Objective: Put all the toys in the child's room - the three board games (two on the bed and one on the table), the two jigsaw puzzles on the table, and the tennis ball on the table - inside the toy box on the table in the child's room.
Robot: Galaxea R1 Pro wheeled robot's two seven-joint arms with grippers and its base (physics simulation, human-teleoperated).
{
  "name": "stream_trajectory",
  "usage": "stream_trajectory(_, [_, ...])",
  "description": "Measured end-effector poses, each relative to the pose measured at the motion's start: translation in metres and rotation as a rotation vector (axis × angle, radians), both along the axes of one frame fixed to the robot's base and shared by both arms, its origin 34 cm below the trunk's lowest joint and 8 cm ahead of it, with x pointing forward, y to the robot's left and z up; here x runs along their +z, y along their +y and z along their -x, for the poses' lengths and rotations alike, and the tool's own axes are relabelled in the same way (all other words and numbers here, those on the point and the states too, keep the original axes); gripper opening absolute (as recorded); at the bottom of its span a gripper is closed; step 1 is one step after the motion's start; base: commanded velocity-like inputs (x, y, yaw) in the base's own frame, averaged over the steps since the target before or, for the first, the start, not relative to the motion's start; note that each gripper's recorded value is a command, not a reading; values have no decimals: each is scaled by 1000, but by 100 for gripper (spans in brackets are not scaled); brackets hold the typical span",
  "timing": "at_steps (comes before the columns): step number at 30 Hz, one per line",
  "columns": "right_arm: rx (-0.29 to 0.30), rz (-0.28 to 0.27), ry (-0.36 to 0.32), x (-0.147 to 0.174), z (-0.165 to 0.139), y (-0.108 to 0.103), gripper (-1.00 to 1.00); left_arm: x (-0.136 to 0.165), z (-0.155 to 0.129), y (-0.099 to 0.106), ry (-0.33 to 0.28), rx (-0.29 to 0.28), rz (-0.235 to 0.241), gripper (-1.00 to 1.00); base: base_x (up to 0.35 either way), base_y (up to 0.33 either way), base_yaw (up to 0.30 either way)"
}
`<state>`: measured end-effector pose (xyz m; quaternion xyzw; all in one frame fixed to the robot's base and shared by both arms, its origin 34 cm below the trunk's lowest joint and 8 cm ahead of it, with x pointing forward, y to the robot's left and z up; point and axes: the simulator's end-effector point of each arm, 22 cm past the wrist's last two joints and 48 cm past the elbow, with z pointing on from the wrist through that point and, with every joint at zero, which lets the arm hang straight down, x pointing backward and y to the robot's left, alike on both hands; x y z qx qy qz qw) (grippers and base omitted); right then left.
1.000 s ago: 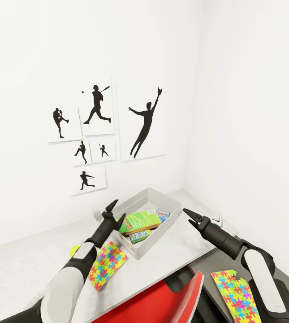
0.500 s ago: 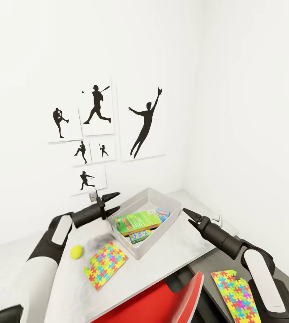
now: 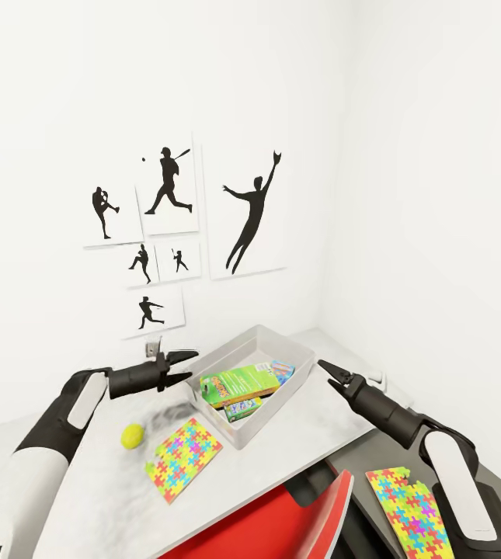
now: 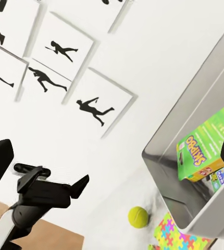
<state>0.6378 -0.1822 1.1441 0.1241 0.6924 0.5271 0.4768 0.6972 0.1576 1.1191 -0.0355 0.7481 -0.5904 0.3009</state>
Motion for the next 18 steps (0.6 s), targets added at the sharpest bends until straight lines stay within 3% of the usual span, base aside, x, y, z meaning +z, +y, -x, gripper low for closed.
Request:
stream_trajectory(6, [-5,2,-10,3,0,-4,100,-20,6,32,28,35,-44,100,0,0,0])
stream_trajectory(8, [-6,2,-12,4,0,-5,100,-22,5,49,30,55,-65,100,0,0,0])
stream_trajectory(9, [-6,2,-12,4,0,-5,100,-23,5,68,31,77,-85,100,0,0,0])
stream_trajectory(18, [-6,1,-10,3,0,-5,100,-22,6,77,30,85,-86,100,0,0,0])
